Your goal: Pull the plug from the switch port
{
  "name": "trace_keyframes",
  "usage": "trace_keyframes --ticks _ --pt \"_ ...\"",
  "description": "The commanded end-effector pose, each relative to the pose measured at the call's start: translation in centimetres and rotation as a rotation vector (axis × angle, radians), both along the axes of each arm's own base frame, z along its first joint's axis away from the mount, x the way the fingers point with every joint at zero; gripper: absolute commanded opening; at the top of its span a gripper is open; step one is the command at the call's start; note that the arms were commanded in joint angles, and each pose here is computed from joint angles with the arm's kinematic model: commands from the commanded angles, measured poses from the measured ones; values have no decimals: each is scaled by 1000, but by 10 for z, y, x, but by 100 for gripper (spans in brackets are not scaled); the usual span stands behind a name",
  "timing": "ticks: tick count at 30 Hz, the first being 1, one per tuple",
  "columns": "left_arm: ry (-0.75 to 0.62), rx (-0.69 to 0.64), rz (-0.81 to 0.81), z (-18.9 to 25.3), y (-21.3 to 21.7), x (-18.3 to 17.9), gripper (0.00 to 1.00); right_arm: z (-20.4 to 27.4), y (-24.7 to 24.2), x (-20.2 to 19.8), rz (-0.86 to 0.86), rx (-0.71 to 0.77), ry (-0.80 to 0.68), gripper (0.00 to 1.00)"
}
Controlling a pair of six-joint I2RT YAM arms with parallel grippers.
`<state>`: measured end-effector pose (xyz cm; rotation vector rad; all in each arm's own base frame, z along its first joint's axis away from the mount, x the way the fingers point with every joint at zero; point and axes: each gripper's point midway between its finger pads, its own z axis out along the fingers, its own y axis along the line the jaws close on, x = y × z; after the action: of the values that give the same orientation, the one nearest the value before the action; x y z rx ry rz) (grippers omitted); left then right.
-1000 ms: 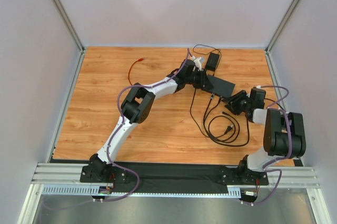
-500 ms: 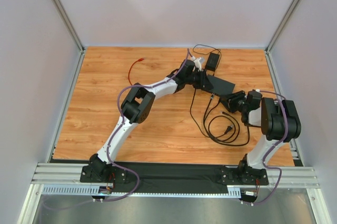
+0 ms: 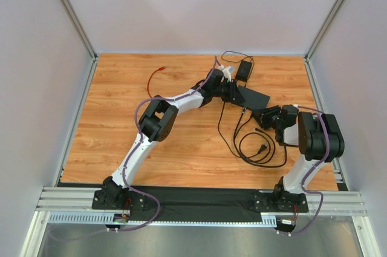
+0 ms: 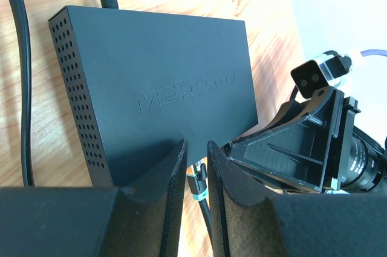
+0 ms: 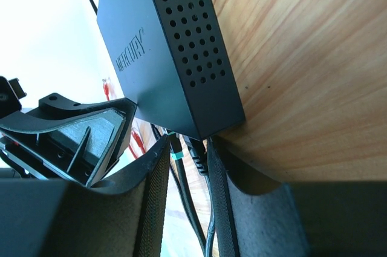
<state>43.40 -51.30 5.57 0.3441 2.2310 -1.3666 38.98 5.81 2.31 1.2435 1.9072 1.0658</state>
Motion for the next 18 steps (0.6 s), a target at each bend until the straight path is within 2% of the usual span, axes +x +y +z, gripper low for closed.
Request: trace_keyframes --ticks 1,8,18 --pt "43 48 0 -13 7 -8 28 -21 -6 -7 -67 -52 92 33" --pt "46 47 3 -13 9 -8 28 -22 -13 -9 -147 -85 140 33" --pt "51 45 13 -14 12 -6 28 -22 -12 -7 -153 -99 168 29"
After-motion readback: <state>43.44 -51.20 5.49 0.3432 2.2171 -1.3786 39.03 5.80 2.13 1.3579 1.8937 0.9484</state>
